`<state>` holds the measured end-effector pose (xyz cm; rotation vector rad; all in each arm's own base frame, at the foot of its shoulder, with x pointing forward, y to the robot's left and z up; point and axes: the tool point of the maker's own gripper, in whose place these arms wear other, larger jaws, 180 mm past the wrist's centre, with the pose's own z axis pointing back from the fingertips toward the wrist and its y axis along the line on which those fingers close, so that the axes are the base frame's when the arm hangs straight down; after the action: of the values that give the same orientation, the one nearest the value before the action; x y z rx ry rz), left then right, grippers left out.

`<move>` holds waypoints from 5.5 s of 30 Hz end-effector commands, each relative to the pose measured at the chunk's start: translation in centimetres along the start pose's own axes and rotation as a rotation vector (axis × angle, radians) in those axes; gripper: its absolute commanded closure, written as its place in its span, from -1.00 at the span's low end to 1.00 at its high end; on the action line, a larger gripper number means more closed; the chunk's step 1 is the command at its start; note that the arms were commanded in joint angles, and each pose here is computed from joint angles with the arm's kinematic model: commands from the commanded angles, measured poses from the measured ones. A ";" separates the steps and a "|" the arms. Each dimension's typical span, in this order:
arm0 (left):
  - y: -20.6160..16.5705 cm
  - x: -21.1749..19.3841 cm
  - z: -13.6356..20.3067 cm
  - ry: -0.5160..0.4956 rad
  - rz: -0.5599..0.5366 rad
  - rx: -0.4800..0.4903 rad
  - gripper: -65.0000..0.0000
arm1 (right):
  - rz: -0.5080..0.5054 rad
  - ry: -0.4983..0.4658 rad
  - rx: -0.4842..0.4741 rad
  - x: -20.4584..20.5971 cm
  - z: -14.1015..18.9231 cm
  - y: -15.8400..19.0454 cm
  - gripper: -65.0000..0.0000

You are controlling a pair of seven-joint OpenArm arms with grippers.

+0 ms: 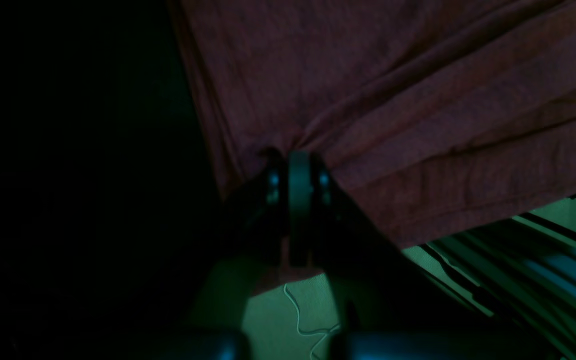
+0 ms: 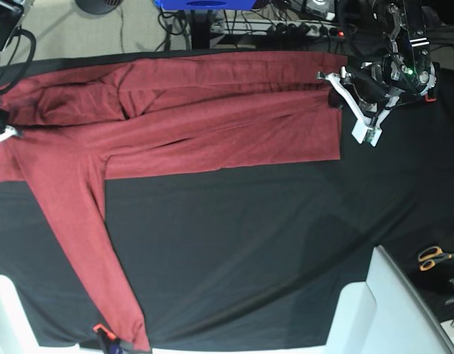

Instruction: Fold the T-shirt properly

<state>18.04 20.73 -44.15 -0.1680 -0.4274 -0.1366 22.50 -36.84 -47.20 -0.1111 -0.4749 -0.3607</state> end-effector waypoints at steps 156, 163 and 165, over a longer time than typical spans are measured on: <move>8.3 3.0 5.1 -0.164 0.128 0.208 -0.36 | 0.003 -0.274 0.184 13.0 -7.5 10.8 -0.06; 8.2 3.3 5.1 -0.171 0.128 0.207 -0.36 | 0.003 -0.270 0.181 13.0 -7.5 10.7 1.00; 8.2 3.3 5.1 -0.171 0.128 0.207 -0.36 | 0.007 -0.250 0.182 12.8 -7.5 10.8 0.95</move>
<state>19.57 29.04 -40.28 -0.0124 -0.5580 0.0575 38.97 -31.47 -49.47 0.0257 -0.7220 -0.2989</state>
